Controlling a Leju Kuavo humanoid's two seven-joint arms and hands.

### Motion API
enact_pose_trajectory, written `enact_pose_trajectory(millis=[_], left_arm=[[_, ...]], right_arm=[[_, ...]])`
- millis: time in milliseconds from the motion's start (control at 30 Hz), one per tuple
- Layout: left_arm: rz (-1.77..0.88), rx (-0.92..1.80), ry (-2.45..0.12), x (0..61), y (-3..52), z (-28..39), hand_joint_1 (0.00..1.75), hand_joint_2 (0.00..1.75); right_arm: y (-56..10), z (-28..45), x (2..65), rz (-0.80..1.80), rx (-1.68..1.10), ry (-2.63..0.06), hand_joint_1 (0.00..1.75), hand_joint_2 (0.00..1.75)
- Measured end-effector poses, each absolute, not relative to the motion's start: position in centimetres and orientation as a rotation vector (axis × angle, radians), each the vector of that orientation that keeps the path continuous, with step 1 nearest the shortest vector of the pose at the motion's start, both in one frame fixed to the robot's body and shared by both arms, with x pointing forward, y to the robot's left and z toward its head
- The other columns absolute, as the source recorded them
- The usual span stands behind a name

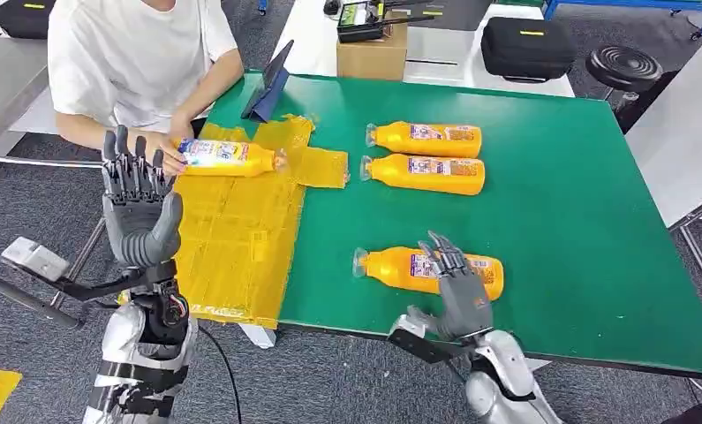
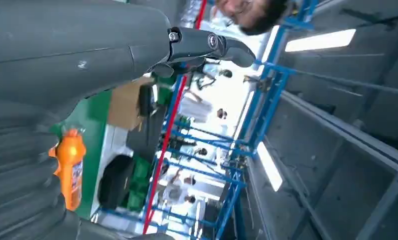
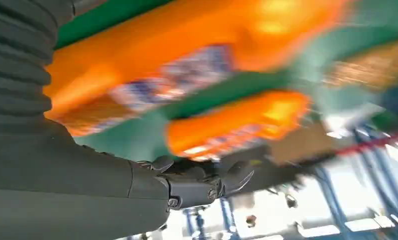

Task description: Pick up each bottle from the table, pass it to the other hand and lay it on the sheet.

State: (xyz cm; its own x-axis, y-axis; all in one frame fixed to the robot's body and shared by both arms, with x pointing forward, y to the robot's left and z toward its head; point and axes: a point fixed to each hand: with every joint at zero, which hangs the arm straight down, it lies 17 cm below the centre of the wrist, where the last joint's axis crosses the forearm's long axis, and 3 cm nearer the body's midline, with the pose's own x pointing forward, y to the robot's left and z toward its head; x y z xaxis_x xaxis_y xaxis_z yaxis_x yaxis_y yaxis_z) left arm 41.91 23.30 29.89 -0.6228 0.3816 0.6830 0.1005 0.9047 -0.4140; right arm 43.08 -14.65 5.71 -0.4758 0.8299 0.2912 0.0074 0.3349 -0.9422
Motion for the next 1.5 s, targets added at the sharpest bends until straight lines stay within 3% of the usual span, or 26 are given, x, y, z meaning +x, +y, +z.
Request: enact_pose_trajectory(millis=[233, 633, 667, 700, 1000, 1033, 1233, 1500], left_arm=[[0.367, -0.258, -2.322, 39.0, 21.9, 31.2, 0.00, 1.75], [0.326, -0.259, -2.371, 37.9, 20.2, 32.4, 0.00, 1.75], [0.326, -0.259, -2.371, 37.9, 20.2, 32.4, 0.00, 1.75], [0.325, -0.261, -2.371, 37.9, 20.2, 32.4, 0.00, 1.75], [0.301, -0.297, -2.376, 37.8, 19.2, 32.8, 0.00, 1.75], [0.301, -0.297, -2.377, 37.8, 19.2, 32.8, 0.00, 1.75], [0.294, -0.305, -2.380, 37.9, 19.0, 33.0, 0.00, 1.75], [0.271, -0.330, -2.363, 38.1, 18.1, 33.0, 0.00, 1.75]], right_arm=[[-20.7, 1.9, 45.4, 1.296, -0.806, -1.567, 0.00, 1.75], [-22.2, -0.3, 47.6, 1.344, -0.728, -1.443, 0.00, 1.75], [-22.3, -0.4, 47.7, 1.347, -0.725, -1.436, 0.19, 1.75], [-22.3, -0.5, 47.9, 1.350, -0.721, -1.428, 1.41, 1.75], [-23.2, -0.7, 49.8, 1.352, -0.726, -1.341, 1.41, 1.75], [-23.3, -0.7, 49.8, 1.352, -0.726, -1.338, 1.59, 1.75], [-23.7, -0.8, 50.5, 1.341, -0.735, -1.294, 1.75, 1.75], [-22.9, -0.7, 51.8, 1.353, -0.663, -1.201, 1.75, 1.75]])
